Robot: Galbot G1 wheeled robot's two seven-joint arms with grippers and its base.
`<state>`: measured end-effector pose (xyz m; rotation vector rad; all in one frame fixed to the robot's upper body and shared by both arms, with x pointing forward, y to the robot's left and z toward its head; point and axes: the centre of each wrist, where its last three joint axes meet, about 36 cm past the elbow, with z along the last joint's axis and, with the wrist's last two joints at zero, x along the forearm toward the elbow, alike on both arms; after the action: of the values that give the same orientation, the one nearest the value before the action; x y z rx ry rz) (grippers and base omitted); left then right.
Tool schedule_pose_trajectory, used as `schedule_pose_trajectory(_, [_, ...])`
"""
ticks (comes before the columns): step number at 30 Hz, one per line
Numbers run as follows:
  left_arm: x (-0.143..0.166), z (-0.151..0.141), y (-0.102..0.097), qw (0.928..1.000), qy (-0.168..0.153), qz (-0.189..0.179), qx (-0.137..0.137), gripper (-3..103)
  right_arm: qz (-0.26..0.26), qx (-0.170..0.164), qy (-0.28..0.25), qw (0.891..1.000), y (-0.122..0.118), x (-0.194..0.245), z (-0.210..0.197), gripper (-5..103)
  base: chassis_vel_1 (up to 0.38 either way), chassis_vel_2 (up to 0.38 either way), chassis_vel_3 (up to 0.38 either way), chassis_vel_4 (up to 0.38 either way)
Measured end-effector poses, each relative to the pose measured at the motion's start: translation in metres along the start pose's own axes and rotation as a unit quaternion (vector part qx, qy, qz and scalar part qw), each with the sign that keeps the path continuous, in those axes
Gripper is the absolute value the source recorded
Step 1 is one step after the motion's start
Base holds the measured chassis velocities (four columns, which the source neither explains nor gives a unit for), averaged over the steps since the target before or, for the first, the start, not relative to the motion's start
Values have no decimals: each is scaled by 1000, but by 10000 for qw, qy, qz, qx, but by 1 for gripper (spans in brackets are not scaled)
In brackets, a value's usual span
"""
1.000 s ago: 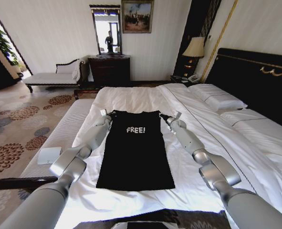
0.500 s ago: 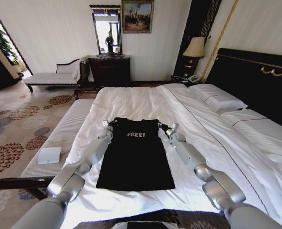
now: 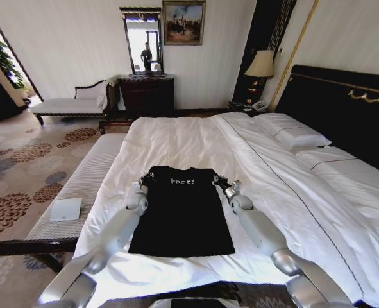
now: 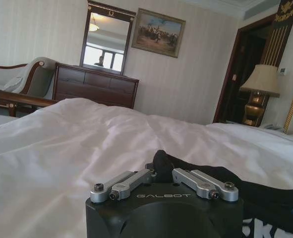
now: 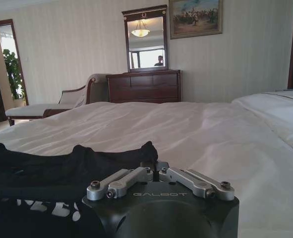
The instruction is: Fold the clothes on the bed.
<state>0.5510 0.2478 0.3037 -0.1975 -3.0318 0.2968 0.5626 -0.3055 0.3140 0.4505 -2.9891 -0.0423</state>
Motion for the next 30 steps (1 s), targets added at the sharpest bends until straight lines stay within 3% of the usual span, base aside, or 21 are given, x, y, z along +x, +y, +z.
schedule_pose_trajectory(5, [38, 17, 9, 9999, 86, -21, -119, 1, -83, 115, 84, 9999, 10, 33, 21, 0, 0, 0, 0, 0])
schedule_pose_trajectory(11, [74, 21, 2, 9998, 79, 128, -144, 1, -128, 132, 71, 9998, 26, 66, 35, 0, 0, 0, 0, 0])
schedule_pose_trajectory(19, [141, 37, 6, 9985, 113, 256, -462, 1, -85, 59, 54, 9999, 42, 116, 50, 0, 0, 0, 0, 0])
schedule_pose_trajectory(30, [196, 58, 5, 9987, 373, 152, -312, 1, -19, 41, 249, 9997, 64, 179, 80, 0, 0, 0, 0, 0])
